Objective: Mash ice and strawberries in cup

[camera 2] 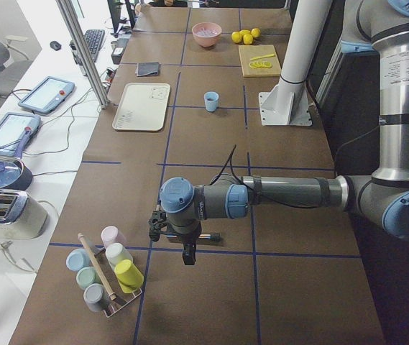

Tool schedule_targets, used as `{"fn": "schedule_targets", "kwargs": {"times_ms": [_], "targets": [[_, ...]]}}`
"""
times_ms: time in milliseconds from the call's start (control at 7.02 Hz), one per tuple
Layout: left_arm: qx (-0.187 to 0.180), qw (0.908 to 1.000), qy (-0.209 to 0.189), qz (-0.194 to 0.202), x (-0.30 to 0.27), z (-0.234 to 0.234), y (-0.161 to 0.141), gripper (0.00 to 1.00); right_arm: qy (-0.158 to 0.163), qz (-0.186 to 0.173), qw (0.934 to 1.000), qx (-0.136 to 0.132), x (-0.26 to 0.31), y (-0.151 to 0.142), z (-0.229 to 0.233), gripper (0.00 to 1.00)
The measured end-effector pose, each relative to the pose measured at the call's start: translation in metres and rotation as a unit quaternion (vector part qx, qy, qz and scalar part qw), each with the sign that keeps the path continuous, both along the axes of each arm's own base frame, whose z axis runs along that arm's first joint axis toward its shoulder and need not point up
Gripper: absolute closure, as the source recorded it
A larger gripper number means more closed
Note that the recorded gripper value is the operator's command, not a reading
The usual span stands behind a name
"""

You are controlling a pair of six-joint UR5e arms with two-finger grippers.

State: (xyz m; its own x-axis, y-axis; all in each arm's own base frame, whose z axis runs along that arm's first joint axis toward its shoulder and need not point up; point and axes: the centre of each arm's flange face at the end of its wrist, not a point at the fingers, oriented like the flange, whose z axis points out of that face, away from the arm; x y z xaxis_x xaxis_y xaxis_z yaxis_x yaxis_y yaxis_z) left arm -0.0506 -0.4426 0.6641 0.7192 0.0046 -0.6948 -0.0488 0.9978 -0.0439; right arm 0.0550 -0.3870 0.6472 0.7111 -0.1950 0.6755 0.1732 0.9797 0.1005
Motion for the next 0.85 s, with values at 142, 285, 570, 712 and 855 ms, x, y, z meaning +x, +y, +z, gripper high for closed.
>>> {"fn": "schedule_targets", "kwargs": {"times_ms": [142,285,570,712,855], "targets": [[0.002,1.0000,0.000,0.003,0.003,-0.001,-0.001,0.00,0.000,-0.001,1.0000,-0.001,0.000,0.001,0.002,0.01],[0.003,0.9999,0.000,0.010,0.009,-0.002,-0.003,0.00,-0.001,-0.001,1.0000,-0.002,0.000,0.002,0.002,0.01],[0.005,0.9998,0.000,0.019,0.017,-0.003,-0.005,0.00,-0.002,-0.002,1.0000,-0.003,0.000,0.002,0.004,0.01],[0.004,0.9998,0.000,0.022,0.019,-0.003,-0.004,0.00,-0.002,-0.001,1.0000,-0.004,0.000,0.001,0.004,0.01],[0.003,0.9997,0.000,0.024,0.021,-0.002,-0.003,0.00,-0.001,-0.001,1.0000,-0.005,0.000,0.001,0.006,0.01]]}}
